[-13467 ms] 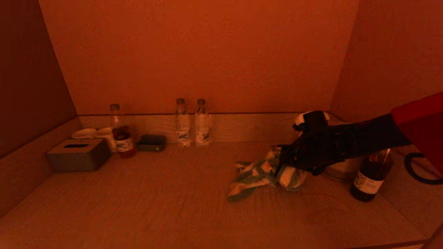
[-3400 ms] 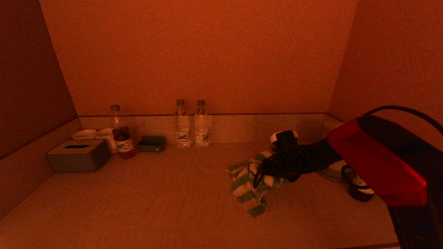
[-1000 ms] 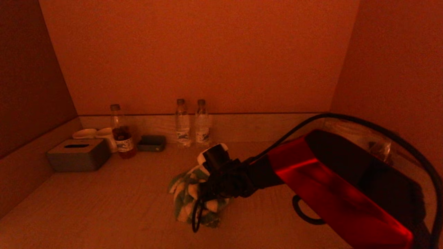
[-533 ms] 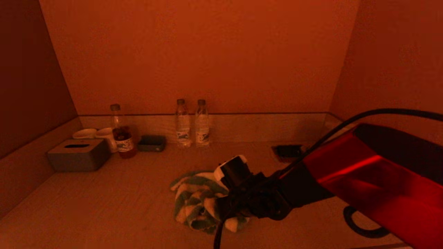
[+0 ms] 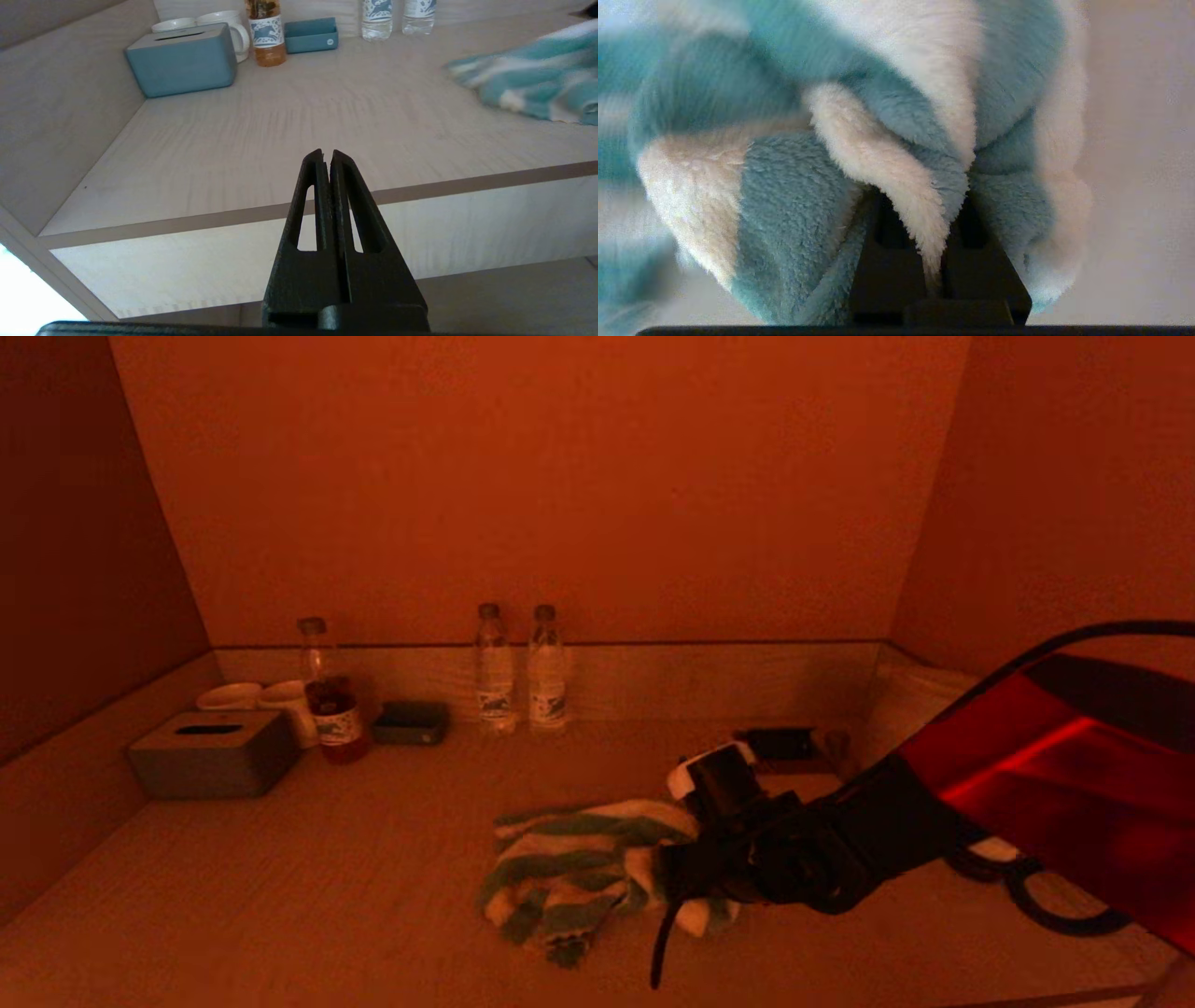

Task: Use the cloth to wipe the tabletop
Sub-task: Sweep the stains on the table

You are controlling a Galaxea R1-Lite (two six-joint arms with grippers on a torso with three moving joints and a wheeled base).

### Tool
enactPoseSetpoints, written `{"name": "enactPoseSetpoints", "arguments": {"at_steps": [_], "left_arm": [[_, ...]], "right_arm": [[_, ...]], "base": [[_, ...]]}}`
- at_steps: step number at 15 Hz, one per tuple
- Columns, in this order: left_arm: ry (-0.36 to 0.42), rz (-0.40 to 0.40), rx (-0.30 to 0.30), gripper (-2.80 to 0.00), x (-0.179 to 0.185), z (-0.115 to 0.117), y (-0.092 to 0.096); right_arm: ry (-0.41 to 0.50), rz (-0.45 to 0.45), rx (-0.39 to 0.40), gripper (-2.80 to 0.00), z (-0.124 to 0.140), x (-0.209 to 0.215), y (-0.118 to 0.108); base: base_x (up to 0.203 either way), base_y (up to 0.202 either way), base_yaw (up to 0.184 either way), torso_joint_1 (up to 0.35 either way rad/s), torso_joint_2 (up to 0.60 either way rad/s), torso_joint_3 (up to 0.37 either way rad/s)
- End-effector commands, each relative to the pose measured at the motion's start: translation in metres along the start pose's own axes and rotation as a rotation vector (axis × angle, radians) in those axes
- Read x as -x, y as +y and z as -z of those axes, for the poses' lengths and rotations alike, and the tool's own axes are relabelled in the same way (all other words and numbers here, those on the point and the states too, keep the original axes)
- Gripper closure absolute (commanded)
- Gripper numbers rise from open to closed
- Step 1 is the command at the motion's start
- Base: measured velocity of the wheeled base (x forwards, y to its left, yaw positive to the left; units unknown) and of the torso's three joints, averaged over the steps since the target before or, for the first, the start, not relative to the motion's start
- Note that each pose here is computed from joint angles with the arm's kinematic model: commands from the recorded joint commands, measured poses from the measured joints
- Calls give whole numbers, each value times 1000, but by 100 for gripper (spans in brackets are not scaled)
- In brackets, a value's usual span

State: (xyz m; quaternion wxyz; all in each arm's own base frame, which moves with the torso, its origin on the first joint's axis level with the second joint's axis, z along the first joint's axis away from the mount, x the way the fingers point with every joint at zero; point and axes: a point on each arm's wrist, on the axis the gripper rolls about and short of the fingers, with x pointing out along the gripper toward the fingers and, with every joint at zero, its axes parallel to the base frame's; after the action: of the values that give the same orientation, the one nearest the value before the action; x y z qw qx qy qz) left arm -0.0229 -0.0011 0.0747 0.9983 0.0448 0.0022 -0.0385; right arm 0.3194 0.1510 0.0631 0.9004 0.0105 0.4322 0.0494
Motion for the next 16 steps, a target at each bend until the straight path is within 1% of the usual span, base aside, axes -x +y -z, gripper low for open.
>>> {"name": "enactPoseSetpoints", "arguments": {"at_steps": [1, 3, 4, 7, 8, 10, 14, 15, 16], "left_arm": [[0, 0, -1, 0, 0, 0, 0], [0, 0, -1, 0, 0, 0, 0], [0, -2, -1, 0, 0, 0, 0], [0, 0, -1, 0, 0, 0, 0], [0, -2, -1, 0, 0, 0, 0], [0, -2, -1, 0, 0, 0, 0], [0, 0, -1, 0, 0, 0, 0], [0, 0, -1, 0, 0, 0, 0], [0, 0, -1, 0, 0, 0, 0]], "right_arm": [[-10, 89, -107, 0, -10, -5, -50], [-7, 104, -130, 0, -10, -6, -61], [-5, 125, -167, 0, -12, -8, -77], [-15, 173, -237, 0, -16, -3, -108], [-13, 177, -239, 0, -16, -2, -109], [-5, 209, -268, 0, -11, 3, -122], [-5, 238, -302, 0, -7, 12, -137], [-5, 238, -302, 0, -7, 12, -137], [-2, 251, -318, 0, -5, 15, -143]], "base": [[0, 0, 0, 0, 0, 0], [0, 0, 0, 0, 0, 0], [0, 0, 0, 0, 0, 0], [0, 0, 0, 0, 0, 0], [0, 0, 0, 0, 0, 0], [0, 0, 0, 0, 0, 0], [0, 0, 0, 0, 0, 0], [0, 0, 0, 0, 0, 0], [0, 0, 0, 0, 0, 0]]}}
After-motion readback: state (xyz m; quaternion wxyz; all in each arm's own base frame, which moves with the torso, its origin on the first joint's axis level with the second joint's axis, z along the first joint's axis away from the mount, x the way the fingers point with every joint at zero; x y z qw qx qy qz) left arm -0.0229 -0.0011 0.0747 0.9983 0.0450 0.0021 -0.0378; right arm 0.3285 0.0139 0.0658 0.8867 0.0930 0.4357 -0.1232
